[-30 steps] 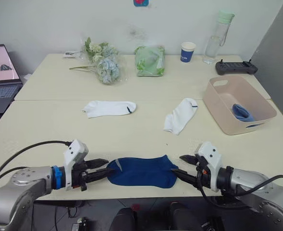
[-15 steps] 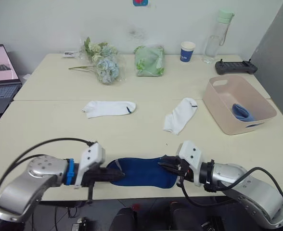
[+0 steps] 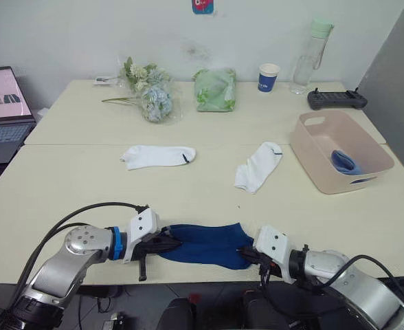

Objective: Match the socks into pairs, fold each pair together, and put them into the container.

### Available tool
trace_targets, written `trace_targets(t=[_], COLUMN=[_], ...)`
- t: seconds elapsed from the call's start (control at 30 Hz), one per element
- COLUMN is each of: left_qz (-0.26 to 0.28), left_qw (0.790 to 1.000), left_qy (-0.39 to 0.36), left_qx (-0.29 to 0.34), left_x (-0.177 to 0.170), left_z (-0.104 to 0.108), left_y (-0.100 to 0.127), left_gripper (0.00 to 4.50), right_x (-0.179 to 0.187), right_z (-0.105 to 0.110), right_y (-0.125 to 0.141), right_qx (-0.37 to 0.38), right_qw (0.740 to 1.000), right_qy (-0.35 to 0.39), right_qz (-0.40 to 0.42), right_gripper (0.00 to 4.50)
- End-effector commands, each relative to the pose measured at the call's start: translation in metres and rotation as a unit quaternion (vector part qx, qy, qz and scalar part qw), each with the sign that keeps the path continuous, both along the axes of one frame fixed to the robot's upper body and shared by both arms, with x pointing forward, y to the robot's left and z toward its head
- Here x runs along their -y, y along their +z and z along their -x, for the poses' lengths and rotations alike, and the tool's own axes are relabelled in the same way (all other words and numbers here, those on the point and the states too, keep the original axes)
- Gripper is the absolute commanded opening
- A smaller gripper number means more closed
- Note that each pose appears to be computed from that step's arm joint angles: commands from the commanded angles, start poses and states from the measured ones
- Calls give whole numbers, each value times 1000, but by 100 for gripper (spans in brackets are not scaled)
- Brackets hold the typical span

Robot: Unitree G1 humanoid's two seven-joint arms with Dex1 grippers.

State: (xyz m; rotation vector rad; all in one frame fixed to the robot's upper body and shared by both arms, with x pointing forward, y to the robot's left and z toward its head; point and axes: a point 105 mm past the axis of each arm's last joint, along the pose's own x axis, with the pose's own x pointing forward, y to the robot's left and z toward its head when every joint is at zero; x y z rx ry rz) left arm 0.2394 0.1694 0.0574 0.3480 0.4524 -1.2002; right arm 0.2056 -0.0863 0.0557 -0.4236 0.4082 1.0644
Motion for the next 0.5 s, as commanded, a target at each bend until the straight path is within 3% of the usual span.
trace_targets(t=[0.03,0.13,0.27,0.37,0.5], left_qz=[-32,16,32,28,4], left_qw=[998,1000,999,999,1000], left_qy=[53,6,-14,17,23], left_qx=[-13,2,12,9,-14], left_x=[-23,-4,10,12,10], left_z=[-6,-2,-5,-16,-13], left_y=[-8,25,44,39,23], left_gripper=[0,0,0,0,0], right_x=[16,0,-20,-33,-43], right_z=[-2,-2,-12,-24,-36], right_y=[0,36,50,44,34], right_qx=[1,26,42,45,46], right_qw=[1000,998,995,996,997], right_qy=[-18,0,8,2,-7], right_qz=[13,-62,-85,-78,-60], right_gripper=[3,3,3,3,3])
